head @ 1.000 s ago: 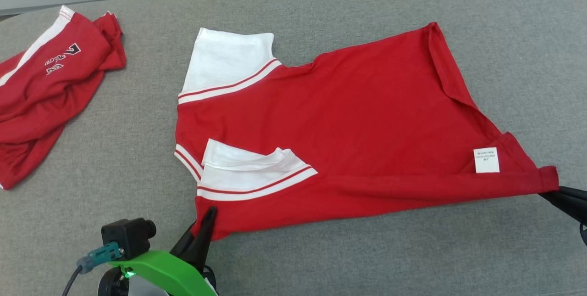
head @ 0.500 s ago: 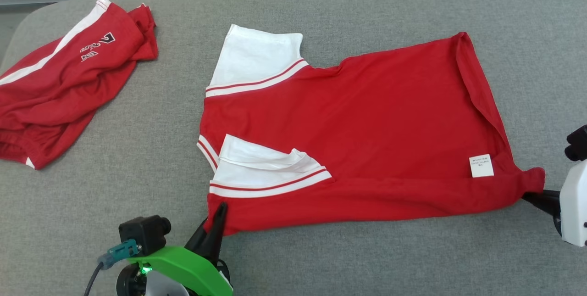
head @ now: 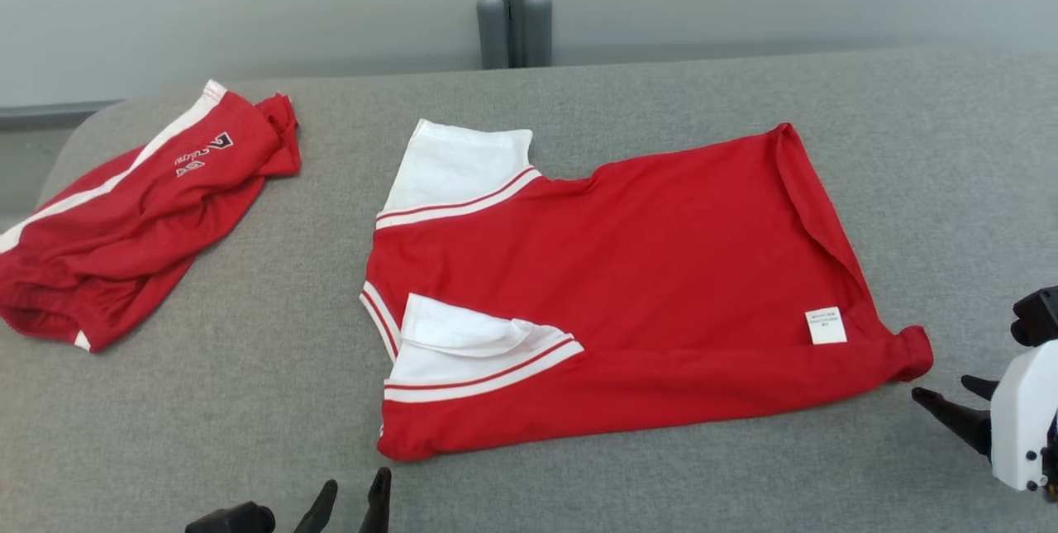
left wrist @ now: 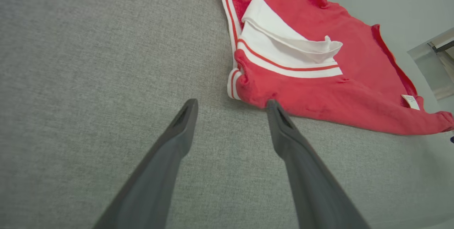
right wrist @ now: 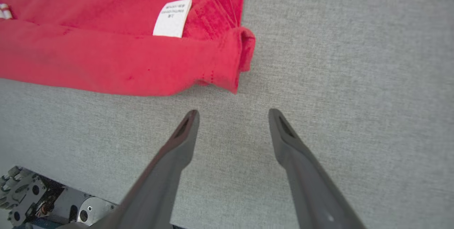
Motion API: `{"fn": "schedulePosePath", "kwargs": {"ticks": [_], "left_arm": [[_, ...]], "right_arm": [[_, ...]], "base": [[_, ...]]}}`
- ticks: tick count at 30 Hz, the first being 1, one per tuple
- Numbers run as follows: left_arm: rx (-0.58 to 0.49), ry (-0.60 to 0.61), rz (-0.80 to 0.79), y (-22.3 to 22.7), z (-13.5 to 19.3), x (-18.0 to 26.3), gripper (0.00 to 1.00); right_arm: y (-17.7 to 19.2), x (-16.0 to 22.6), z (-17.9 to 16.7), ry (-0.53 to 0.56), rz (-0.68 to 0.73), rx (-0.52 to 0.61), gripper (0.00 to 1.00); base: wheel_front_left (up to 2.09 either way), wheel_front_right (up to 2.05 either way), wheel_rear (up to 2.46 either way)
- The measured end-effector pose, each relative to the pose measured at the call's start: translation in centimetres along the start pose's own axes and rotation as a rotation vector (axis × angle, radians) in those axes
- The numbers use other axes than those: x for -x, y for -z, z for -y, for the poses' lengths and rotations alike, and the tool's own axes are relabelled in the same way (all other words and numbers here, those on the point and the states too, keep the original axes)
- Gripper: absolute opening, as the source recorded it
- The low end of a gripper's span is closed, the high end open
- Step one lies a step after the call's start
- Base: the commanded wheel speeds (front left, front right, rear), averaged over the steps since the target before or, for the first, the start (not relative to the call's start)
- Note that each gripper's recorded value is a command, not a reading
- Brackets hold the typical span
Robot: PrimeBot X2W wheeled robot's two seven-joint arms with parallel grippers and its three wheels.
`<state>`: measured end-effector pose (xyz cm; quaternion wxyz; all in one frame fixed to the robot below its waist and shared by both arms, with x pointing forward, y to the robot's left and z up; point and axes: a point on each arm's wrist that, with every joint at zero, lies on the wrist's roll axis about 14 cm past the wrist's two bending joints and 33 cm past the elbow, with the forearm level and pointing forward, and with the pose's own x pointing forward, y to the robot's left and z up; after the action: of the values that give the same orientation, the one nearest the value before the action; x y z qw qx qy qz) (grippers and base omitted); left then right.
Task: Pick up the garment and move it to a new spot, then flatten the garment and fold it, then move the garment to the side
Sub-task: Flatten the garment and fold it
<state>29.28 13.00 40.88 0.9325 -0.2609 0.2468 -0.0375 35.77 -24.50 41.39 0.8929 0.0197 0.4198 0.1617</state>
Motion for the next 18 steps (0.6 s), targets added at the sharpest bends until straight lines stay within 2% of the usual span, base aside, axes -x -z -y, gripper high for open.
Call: {"fn": "schedulePosePath", "kwargs": {"ticks": [6, 10, 13, 18], "left_arm": [[-0.043, 0.036, 0.187, -3.0, 1.3, 1.4, 1.00], [-0.108, 0.042, 0.283, -4.4, 1.5, 1.7, 1.00], [-0.147, 0.035, 0.329, -5.0, 1.5, 1.8, 1.00], [-0.154, 0.021, 0.342, -5.0, 1.1, 1.3, 1.00]], "right_arm": [[-3.1, 3.9, 1.6, 0.112, 0.323, 0.110, 1.00], [-3.6, 5.5, 1.0, 0.152, 0.530, 0.118, 1.00], [-2.4, 5.8, 0.2, 0.173, 0.622, 0.080, 1.00], [-0.4, 4.6, -2.0, 0.167, 0.652, 0.040, 1.00]], "base": [[0.00, 0.00, 0.00], [0.00, 0.00, 0.00], [0.00, 0.00, 0.00], [0.00, 0.00, 0.00]]}}
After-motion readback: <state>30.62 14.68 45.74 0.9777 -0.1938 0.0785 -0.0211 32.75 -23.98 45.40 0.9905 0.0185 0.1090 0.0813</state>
